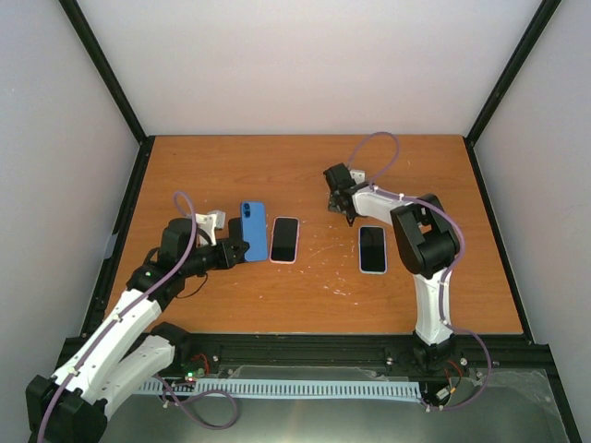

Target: Put the phone into the phone case

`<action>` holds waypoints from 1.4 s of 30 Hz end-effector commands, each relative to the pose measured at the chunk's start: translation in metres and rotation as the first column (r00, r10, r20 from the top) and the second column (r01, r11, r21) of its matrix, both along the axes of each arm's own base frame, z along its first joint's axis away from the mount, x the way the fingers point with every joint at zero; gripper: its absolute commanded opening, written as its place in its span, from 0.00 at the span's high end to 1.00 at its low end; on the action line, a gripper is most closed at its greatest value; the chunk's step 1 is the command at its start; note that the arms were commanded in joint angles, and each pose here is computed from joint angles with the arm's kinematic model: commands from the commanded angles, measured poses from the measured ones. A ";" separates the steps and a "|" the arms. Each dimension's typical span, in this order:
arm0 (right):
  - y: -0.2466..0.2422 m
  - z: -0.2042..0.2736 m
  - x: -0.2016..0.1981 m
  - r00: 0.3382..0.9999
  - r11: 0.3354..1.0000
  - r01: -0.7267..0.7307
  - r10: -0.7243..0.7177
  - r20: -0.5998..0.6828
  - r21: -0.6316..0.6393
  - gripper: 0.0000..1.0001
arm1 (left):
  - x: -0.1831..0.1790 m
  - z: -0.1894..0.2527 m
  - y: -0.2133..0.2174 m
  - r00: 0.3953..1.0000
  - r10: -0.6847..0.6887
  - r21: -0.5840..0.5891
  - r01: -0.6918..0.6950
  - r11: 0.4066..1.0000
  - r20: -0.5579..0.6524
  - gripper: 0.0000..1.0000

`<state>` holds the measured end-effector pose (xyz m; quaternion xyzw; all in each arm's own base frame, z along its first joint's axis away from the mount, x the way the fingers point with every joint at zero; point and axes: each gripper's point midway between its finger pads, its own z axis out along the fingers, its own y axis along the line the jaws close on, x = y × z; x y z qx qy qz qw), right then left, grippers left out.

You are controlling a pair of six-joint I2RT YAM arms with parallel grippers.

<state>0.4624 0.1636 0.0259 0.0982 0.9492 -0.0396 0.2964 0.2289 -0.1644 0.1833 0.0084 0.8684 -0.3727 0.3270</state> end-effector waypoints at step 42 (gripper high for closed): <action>-0.126 0.004 -0.056 0.998 0.784 0.052 -0.066 -0.001 0.619 0.59 | 0.011 0.029 -0.007 0.999 0.017 -0.089 -0.014 0.996 0.037 1.00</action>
